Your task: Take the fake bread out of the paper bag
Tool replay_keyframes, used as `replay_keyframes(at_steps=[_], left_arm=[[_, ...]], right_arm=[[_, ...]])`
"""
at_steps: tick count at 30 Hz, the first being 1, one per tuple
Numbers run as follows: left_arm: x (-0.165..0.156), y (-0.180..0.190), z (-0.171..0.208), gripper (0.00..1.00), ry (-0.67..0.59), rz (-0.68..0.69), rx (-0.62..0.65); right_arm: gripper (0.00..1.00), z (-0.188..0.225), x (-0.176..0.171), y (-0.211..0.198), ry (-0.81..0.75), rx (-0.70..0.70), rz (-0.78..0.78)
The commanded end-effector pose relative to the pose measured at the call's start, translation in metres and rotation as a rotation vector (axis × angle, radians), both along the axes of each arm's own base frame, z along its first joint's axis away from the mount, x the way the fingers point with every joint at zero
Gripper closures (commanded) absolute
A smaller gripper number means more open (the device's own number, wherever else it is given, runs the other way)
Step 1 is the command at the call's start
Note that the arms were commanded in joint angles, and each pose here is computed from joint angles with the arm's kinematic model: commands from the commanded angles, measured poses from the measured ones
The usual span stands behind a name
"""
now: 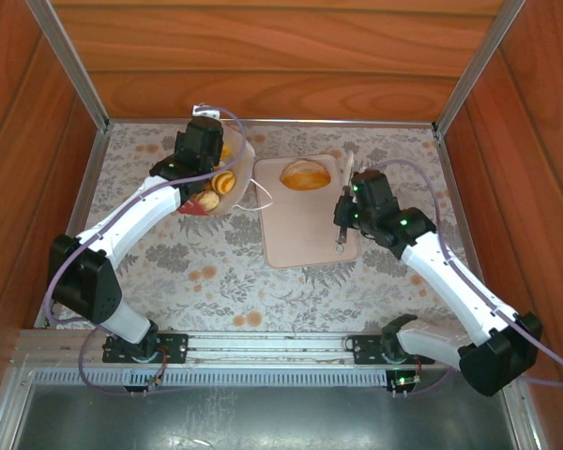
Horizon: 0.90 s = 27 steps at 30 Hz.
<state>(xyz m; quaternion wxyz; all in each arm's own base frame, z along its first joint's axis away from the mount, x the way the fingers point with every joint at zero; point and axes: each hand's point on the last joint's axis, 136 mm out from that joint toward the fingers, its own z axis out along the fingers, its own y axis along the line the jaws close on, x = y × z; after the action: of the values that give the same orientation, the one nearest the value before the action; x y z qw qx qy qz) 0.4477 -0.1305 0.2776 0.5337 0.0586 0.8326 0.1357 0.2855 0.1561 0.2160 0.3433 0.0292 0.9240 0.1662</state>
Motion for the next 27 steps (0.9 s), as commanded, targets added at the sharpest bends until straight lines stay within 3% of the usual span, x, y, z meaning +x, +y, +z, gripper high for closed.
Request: replay_keyframes(at_steps=[1,6,15,18,21,27], left_arm=[[-0.001,-0.002,0.014,1.0,-0.042,-0.026,-0.057],[-0.001,-0.013,0.018,1.0,-0.047,-0.075,-0.113],[0.001,-0.021,0.013,1.0,-0.049,-0.087,-0.185],[0.003,-0.024,0.012,1.0,-0.046,-0.089,-0.199],[0.004,-0.027,0.011,1.0,-0.038,-0.096,-0.188],[0.006,-0.031,0.009,1.0,-0.035,-0.088,-0.19]], right_arm=[[1.0,0.039,-0.002,0.028,-0.034,0.126,0.138],[0.99,0.062,-0.009,0.065,0.025,0.233,0.32],[0.81,0.1,-0.015,0.124,0.122,0.52,0.527],[0.8,0.105,-0.019,0.138,0.173,0.609,0.572],[0.71,0.108,-0.023,0.144,0.197,0.632,0.587],[0.64,0.098,-0.028,0.156,0.268,0.688,0.595]])
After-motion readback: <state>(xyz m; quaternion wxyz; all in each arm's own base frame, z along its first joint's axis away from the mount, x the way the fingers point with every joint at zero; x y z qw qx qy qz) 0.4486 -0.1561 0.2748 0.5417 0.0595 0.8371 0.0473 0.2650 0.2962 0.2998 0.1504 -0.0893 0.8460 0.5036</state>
